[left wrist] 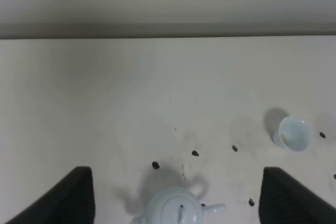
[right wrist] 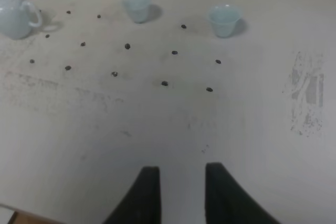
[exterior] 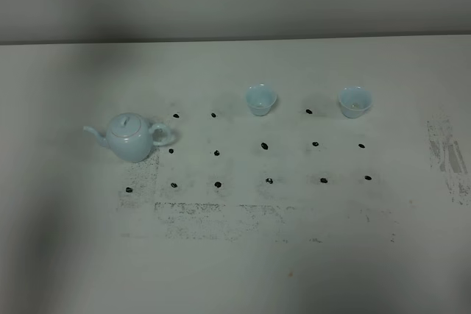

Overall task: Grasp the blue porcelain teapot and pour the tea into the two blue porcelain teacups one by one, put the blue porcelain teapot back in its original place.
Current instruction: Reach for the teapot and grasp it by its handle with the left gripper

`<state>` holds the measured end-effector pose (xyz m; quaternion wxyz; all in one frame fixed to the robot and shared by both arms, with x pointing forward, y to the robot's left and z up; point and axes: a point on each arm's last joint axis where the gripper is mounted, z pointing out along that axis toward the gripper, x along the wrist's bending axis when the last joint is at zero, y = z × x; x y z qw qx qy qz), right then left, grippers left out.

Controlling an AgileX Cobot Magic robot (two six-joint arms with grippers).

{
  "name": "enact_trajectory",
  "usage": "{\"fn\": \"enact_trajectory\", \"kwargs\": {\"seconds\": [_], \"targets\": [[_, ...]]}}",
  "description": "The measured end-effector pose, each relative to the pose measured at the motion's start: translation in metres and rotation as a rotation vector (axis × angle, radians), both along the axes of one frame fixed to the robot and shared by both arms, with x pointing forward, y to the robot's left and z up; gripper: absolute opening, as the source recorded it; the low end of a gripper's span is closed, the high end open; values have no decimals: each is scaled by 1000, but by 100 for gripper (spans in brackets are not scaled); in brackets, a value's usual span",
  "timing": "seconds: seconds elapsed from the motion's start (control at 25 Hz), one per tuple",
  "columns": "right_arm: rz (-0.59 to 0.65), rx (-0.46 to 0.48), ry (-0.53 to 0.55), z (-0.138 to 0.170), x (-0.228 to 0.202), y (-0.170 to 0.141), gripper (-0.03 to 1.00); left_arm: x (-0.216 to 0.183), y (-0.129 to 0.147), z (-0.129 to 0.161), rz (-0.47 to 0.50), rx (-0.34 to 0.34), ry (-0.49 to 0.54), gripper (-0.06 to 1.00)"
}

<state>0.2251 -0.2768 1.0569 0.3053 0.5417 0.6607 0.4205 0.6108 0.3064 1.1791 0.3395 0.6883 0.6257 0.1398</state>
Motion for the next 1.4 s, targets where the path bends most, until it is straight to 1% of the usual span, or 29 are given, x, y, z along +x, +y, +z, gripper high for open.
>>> {"fn": "enact_trajectory", "kwargs": {"seconds": [0.32,0.48,0.8,1.08,1.24,1.32,1.4], "targets": [[0,0,0,0,0,0,24,0,0,0,-2,0,4,66],[-6,-21,-13,1,1,-1,24,0,0,0,-5,2,3,66],[-9,-25,-15,1,1,-2,24,0,0,0,-5,2,3,66],[-13,-31,-15,1,1,-2,24,0,0,0,-19,15,-3,66],[-21,-43,-14,0,1,-3,24,0,-5,0,-40,16,-8,66],[-21,-43,-14,0,1,-3,24,0,-14,1,-71,18,-21,66],[-19,-40,-15,0,1,-3,24,1,-29,1,-112,23,-37,66]]}}
